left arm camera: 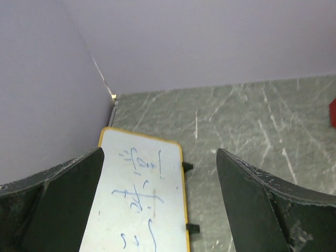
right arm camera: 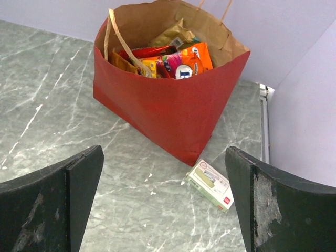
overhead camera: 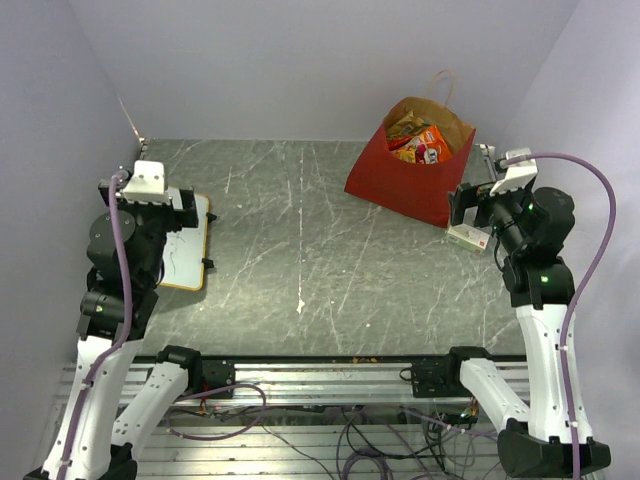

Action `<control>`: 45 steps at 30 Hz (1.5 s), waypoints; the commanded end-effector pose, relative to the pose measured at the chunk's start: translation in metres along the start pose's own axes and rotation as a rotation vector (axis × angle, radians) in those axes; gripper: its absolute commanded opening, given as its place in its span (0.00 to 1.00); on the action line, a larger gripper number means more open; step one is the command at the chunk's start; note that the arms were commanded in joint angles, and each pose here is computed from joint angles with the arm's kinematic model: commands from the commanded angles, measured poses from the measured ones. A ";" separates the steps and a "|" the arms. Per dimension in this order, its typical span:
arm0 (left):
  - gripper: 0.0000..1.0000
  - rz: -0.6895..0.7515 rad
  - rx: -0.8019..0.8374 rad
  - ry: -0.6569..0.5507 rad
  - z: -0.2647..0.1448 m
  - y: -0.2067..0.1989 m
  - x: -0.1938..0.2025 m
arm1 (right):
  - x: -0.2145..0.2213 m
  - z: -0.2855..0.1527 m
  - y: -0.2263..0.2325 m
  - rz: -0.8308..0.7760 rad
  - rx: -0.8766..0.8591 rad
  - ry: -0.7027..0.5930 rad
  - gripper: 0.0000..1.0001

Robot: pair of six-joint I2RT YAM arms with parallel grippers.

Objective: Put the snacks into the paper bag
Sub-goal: Reset both arms

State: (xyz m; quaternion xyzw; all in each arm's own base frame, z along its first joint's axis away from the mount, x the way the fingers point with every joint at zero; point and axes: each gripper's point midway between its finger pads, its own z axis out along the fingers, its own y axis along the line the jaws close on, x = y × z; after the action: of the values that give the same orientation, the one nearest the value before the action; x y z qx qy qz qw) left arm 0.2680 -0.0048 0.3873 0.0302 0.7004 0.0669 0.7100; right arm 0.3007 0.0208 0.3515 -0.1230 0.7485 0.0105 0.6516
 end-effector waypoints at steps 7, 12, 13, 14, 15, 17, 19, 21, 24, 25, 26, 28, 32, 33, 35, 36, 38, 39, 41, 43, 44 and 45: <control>0.99 0.066 0.117 0.121 0.007 -0.022 0.059 | 0.023 0.009 -0.001 -0.026 -0.046 0.048 1.00; 0.99 0.041 0.098 0.133 0.008 -0.018 0.061 | 0.031 0.011 -0.007 -0.026 -0.013 0.075 1.00; 0.99 0.040 0.091 0.135 0.008 -0.016 0.061 | 0.031 0.010 -0.006 -0.025 -0.020 0.078 1.00; 0.99 0.039 0.087 0.137 0.009 -0.016 0.062 | 0.029 0.010 -0.005 -0.025 -0.024 0.075 1.00; 0.99 0.038 0.082 0.139 0.009 -0.015 0.062 | 0.030 0.009 -0.004 -0.024 -0.029 0.079 1.00; 0.99 0.035 0.074 0.139 0.008 -0.013 0.061 | 0.030 0.009 -0.005 -0.024 -0.024 0.081 1.00; 0.99 0.032 0.064 0.137 0.007 -0.011 0.059 | 0.031 0.009 -0.007 -0.024 -0.012 0.085 1.00; 0.99 0.031 0.050 0.134 0.006 -0.008 0.058 | 0.031 0.007 -0.006 -0.026 -0.011 0.084 1.00; 0.99 0.029 0.036 0.135 0.006 -0.005 0.057 | 0.030 0.003 -0.006 -0.029 -0.014 0.077 1.00; 0.99 0.028 0.037 0.135 0.006 -0.005 0.057 | 0.030 0.003 -0.007 -0.030 -0.012 0.078 1.00; 0.99 0.028 0.039 0.138 0.006 -0.005 0.059 | 0.030 0.002 -0.007 -0.031 -0.011 0.075 1.00; 0.99 0.026 0.043 0.136 0.006 -0.006 0.058 | 0.030 0.002 -0.007 -0.031 -0.009 0.074 1.00; 0.99 0.027 0.043 0.136 0.006 -0.006 0.058 | 0.031 0.002 -0.007 -0.028 -0.007 0.074 1.00; 0.99 0.027 0.045 0.135 0.006 -0.006 0.058 | 0.031 0.002 -0.007 -0.028 -0.007 0.075 1.00; 0.99 0.028 0.045 0.138 0.007 -0.006 0.060 | 0.032 0.003 -0.007 -0.027 -0.009 0.077 0.99; 0.99 0.027 0.048 0.136 0.006 -0.007 0.060 | 0.032 0.002 -0.006 -0.027 -0.010 0.076 0.99; 0.99 0.029 0.048 0.136 0.006 -0.007 0.060 | 0.032 0.002 -0.005 -0.027 -0.016 0.077 0.99; 0.99 0.029 0.047 0.136 0.006 -0.007 0.060 | 0.032 0.002 -0.005 -0.027 -0.015 0.077 0.99; 0.99 0.028 0.047 0.134 0.006 -0.006 0.060 | 0.032 0.002 -0.005 -0.026 -0.016 0.077 0.99; 0.99 0.028 0.049 0.136 0.006 -0.007 0.060 | 0.033 0.003 -0.004 -0.022 -0.024 0.079 0.99; 0.99 0.028 0.049 0.134 0.006 -0.006 0.060 | 0.034 0.003 -0.003 -0.019 -0.027 0.082 0.98; 0.99 0.028 0.049 0.134 0.006 -0.006 0.060 | 0.033 0.003 -0.002 -0.020 -0.032 0.080 0.96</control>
State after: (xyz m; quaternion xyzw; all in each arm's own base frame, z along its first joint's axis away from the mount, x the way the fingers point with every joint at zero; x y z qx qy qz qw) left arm 0.2771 -0.0055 0.3181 0.0607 0.7556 0.0623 0.6492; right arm 0.3027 0.0123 0.3232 -0.1377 0.7693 0.0063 0.6238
